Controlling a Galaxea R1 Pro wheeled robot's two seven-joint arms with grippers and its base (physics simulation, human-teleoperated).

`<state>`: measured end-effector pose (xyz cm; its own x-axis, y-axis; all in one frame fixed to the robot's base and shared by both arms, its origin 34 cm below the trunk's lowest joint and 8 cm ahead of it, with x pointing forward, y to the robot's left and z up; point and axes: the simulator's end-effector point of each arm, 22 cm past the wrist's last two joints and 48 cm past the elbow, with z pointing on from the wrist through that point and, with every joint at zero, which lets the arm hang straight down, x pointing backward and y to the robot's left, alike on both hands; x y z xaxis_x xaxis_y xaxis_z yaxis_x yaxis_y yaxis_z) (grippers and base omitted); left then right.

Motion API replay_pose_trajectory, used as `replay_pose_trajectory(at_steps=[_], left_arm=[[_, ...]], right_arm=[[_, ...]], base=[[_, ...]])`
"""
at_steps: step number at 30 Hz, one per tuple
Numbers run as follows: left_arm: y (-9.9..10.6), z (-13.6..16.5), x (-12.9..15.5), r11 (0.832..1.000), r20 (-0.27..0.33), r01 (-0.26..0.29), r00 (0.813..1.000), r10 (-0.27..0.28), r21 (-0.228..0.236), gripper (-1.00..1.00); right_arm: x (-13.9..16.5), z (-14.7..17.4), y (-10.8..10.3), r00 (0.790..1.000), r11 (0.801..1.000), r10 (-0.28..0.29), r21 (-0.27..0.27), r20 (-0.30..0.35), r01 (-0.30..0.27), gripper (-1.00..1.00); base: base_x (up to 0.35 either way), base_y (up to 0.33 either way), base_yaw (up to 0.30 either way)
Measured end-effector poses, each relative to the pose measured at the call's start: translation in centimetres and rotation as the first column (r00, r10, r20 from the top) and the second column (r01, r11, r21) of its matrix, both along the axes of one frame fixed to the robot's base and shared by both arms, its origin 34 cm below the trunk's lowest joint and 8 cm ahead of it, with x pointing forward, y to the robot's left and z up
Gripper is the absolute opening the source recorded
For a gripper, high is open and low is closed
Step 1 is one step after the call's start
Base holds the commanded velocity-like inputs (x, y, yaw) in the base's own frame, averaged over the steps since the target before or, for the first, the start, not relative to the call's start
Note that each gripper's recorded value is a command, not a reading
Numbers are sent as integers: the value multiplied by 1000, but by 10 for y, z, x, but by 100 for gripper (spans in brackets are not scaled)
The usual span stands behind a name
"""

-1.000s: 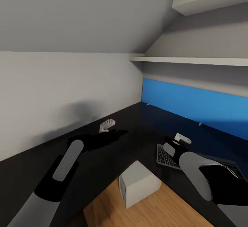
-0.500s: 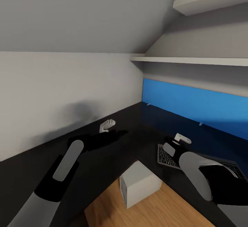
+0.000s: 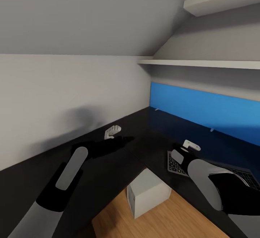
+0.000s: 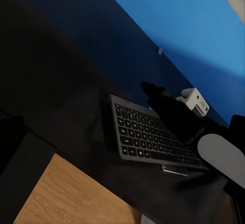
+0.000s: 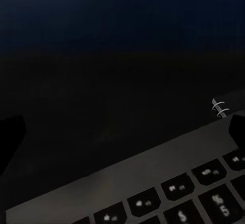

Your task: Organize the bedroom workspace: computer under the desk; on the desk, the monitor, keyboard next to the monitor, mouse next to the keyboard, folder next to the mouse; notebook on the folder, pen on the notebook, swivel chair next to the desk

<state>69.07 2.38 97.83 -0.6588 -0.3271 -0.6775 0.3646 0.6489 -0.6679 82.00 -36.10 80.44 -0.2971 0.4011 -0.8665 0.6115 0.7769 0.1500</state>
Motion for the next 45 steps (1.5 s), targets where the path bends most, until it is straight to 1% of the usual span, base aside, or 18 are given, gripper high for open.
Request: replay_pose_trajectory(at_steps=[8, 27, 30, 33, 34, 38, 42, 45], left_arm=[[0, 0, 0, 1000, -1, 1, 1000, -1, 0, 100], [0, 0, 0, 1000, 0, 0, 1000, 0, 1, 100], [0, 0, 0, 1000, 1, 0, 1000, 0, 0, 100], [0, 0, 0, 1000, 1, 0, 1000, 0, 1, 100], [0, 0, 0, 1000, 1, 0, 1000, 0, 1, 100], [0, 0, 0, 1000, 1, -1, 1000, 1, 1, 100], [0, 0, 0, 1000, 0, -1, 1000, 1, 1, 100], [0, 0, 0, 1000, 0, -1, 1000, 1, 1, 100]], right_arm=[[0, 0, 0, 1000, 1000, 0, 0, 0, 0, 100], [0, 0, -3, 1000, 1000, -1, -4, -4, 1, 100], [-2, -3, -5, 1000, 1000, -2, -5, -20, 2, 100], [-9, -9, -12, 998, 1000, -19, -9, -66, 18, 100], [-13, -11, -17, 995, 999, -33, -15, -93, 32, 100], [-22, -16, -30, 988, 998, -67, -30, -137, 63, 100], [-27, -16, -43, 984, 996, -88, -40, -152, 83, 100], [-32, -17, -60, 980, 994, -108, -48, -168, 101, 100]], base=[[0, 0, -169], [0, 0, -8], [0, 0, 0], [0, 0, 0], [0, 0, 0], [0, 0, 0], [0, 0, 0], [0, 0, 0]])
